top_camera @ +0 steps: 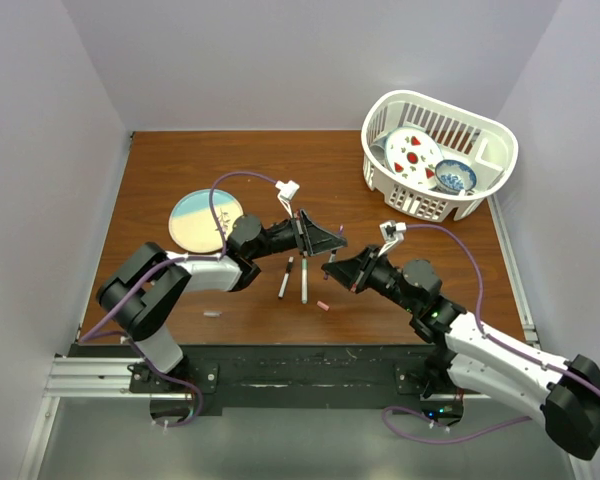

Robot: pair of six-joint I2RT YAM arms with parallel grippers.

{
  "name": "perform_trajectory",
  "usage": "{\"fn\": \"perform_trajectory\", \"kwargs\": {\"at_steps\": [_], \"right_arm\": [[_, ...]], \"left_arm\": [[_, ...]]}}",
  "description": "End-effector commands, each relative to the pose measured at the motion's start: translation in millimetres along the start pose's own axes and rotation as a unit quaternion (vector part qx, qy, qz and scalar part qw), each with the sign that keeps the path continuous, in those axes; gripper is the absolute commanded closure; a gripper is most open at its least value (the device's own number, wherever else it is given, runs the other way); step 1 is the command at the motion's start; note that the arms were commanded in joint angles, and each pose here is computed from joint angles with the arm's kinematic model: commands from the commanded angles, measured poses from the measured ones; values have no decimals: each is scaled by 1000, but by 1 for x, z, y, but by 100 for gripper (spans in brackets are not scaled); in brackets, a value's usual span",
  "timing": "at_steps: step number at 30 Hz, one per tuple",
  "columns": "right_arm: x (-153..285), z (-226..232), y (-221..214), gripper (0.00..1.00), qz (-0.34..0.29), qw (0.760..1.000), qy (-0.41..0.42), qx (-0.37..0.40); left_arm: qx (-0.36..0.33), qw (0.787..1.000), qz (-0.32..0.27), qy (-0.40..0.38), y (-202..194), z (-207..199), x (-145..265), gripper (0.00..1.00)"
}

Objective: Insert the pens into the pen caps

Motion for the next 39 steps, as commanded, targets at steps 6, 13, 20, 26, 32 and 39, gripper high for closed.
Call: {"fn": "perform_trajectory", "kwargs": {"at_steps": [6, 13, 20, 26, 32, 39], "right_arm": [[-3, 5, -2, 66, 3, 999, 30, -10], [-10, 2, -1, 77, -22, 999, 27, -27], [-8, 3, 1, 75, -47, 997, 43, -38], [-13, 4, -2, 100, -39, 996, 64, -41], [-10, 3, -4, 100, -35, 996, 68, -43], [4, 2, -2, 100, -46, 998, 36, -30]], "left_arm": [[-10, 996, -28, -82, 5, -34, 4, 100], [-11, 996, -35, -78, 4, -35, 8, 100], [-43, 996, -69, -46, 5, -37, 15, 100], [-44, 995, -72, -53, 4, -38, 15, 100], [-51, 996, -70, -6, 5, -39, 25, 26], [-141, 960, -98, 222, 34, -54, 45, 9]]}}
Point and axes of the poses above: each gripper's point midway between its finger pads, its own x axis back along the fingers, its own z axis along the line the jaws close on, y = z × x, the point moved 10 cm from there along x, back along the fingers, and after that the axes turned 4 degrees about x, right-handed, at the moved point
